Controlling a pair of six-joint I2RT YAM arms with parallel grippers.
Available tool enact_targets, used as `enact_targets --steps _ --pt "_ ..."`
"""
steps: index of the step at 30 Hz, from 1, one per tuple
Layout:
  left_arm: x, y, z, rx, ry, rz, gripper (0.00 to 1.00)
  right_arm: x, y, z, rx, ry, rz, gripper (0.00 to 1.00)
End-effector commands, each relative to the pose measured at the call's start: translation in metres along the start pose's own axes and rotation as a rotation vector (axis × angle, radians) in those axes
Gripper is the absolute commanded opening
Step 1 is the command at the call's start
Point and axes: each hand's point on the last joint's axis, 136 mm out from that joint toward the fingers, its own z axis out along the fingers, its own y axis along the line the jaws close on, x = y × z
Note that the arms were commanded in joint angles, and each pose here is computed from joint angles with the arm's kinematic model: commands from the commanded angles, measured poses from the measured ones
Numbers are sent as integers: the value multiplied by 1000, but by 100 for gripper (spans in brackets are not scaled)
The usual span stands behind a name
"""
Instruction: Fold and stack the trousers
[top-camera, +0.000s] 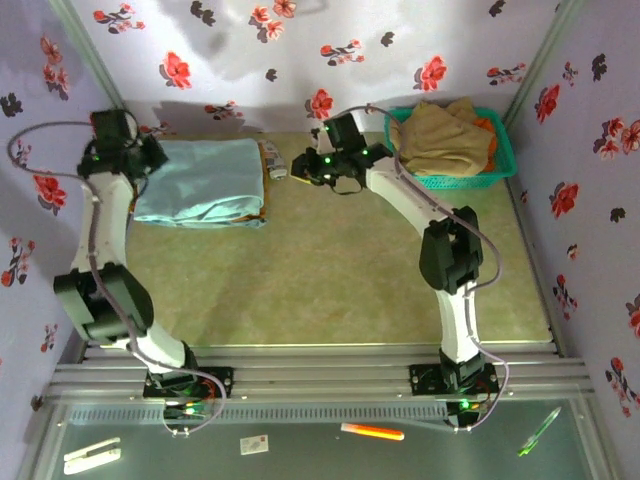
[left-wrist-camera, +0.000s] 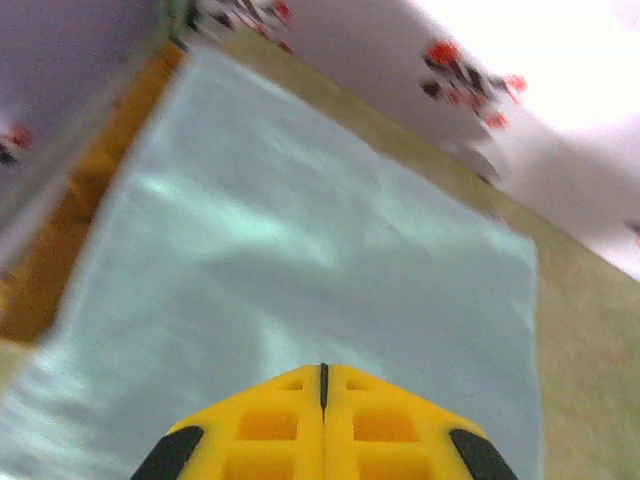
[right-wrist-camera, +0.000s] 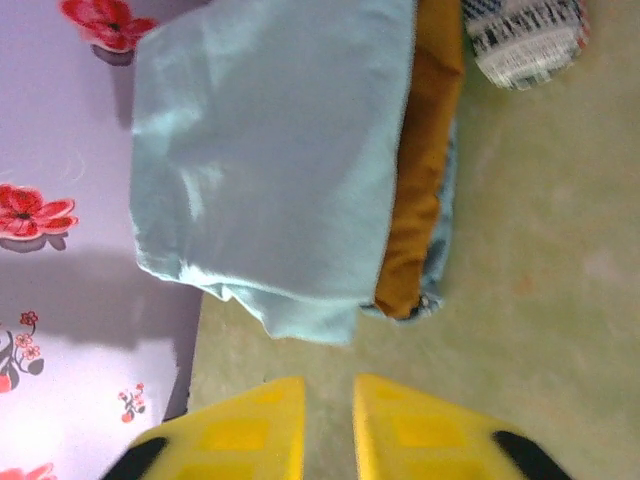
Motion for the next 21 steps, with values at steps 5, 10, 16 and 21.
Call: enact_targets --steps 5,10,16,21 --pt "51 28 86 -41 26 -114 0 18 -25 -18 0 -33 12 5" --pt "61 44 130 -90 136 -111 0 25 -44 -48 1 -68 74 1" --pt "52 19 74 -16 56 -105 0 33 -40 -89 31 -125 45 3" --pt "107 -37 25 87 52 -14 0 44 -49 -115 85 -179 42 31"
